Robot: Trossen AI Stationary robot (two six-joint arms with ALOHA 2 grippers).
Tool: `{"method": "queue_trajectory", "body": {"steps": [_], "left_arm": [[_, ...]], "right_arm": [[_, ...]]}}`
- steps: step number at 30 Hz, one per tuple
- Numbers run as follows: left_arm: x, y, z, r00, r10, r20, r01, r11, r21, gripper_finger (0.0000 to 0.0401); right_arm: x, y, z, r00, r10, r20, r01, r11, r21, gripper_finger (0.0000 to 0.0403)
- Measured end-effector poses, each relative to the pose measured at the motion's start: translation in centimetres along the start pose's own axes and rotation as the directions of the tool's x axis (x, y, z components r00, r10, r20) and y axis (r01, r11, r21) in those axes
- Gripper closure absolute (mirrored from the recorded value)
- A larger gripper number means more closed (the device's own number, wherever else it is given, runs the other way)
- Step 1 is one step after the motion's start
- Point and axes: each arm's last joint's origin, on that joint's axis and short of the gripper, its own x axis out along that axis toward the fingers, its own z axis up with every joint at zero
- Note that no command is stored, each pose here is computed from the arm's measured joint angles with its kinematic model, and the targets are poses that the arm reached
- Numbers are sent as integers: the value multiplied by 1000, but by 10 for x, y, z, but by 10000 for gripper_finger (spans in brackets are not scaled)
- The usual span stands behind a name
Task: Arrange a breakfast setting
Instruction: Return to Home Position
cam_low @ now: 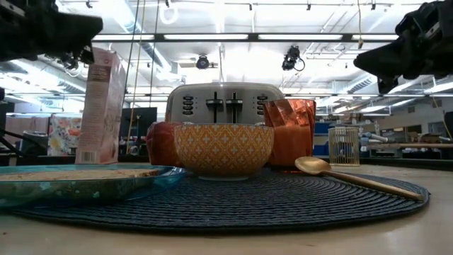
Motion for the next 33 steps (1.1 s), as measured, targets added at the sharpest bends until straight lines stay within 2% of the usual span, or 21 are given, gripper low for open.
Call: {"method": "queue_trajectory", "body": {"steps": [5, 8, 13, 20, 25, 33], "left_arm": [[-1, -1, -11, 994, 4, -113, -9, 999, -38, 367], [-1, -1, -11, 993, 5, -115, -9, 999, -34, 367], [-1, -1, -16, 987, 1, -162, -4, 1000, -22, 367], [-2, -1, -18, 984, -5, -180, 2, 1000, -16, 367], [-1, -2, -19, 981, -5, -193, 6, 1000, 7, 367], [0, -2, -21, 977, -4, -215, 9, 1000, 24, 367]], "right_arm": [[1, -4, 0, 999, -35, 0, 35, 999, -15, 332], [2, -9, 0, 998, -59, 2, 59, 998, -33, 332], [2, -12, -2, 999, 21, -37, -23, 998, -55, 332], [3, -13, -3, 998, 16, -57, -21, 996, -91, 332], [5, -14, -5, 997, 12, -79, -15, 999, -29, 332], [5, -14, -6, 996, 9, -85, -12, 999, -36, 332]]}}
